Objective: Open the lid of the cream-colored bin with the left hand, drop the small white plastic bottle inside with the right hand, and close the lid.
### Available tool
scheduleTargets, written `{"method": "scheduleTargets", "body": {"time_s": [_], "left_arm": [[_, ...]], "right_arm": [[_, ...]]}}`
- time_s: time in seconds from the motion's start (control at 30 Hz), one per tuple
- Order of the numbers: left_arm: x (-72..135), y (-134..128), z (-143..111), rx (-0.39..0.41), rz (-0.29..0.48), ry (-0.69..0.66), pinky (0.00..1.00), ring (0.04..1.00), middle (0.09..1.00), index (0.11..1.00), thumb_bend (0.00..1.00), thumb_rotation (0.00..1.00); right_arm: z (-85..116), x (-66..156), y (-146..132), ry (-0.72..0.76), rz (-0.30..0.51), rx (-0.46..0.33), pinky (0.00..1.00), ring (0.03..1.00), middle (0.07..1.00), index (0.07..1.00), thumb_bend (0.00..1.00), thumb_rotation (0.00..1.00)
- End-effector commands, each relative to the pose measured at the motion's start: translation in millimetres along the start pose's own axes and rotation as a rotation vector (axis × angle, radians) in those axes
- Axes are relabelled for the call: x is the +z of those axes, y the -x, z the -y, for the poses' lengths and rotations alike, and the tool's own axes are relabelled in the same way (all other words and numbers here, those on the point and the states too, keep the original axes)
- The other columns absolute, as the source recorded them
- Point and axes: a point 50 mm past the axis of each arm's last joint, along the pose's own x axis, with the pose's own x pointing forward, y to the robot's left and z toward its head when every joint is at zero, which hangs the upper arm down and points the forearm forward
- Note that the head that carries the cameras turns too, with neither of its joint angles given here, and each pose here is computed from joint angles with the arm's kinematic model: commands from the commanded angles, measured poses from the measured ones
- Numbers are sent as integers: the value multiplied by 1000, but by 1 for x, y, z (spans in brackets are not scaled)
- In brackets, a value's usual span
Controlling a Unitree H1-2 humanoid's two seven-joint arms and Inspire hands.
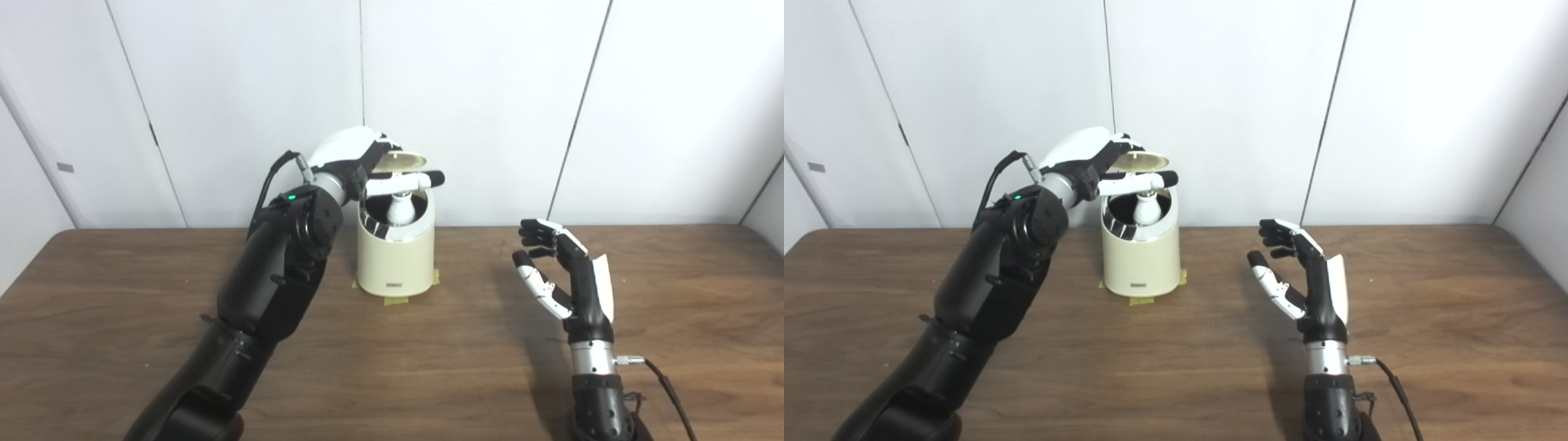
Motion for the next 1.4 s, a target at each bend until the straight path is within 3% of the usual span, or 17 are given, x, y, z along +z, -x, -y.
{"method": "scheduleTargets", "body": {"time_s": [0.0,0.37,0.73,1.37], "left_arm": [[11,3,-21,76,20,-27,1000,1000,944,863,1000,1000],[3,9,-1,78,11,-71,1000,983,917,848,1000,1000],[0,14,20,111,33,-250,1000,976,875,839,1000,1000],[5,33,40,113,52,-354,1000,982,859,849,1000,1000]], "right_arm": [[-15,-14,34,-11,-75,34,566,648,672,689,290,610],[-13,-13,34,-12,-68,33,559,643,668,688,280,583],[-13,-13,32,-6,-64,34,550,639,666,686,274,587],[-13,-10,30,-11,-57,33,543,634,664,686,269,589]]}}
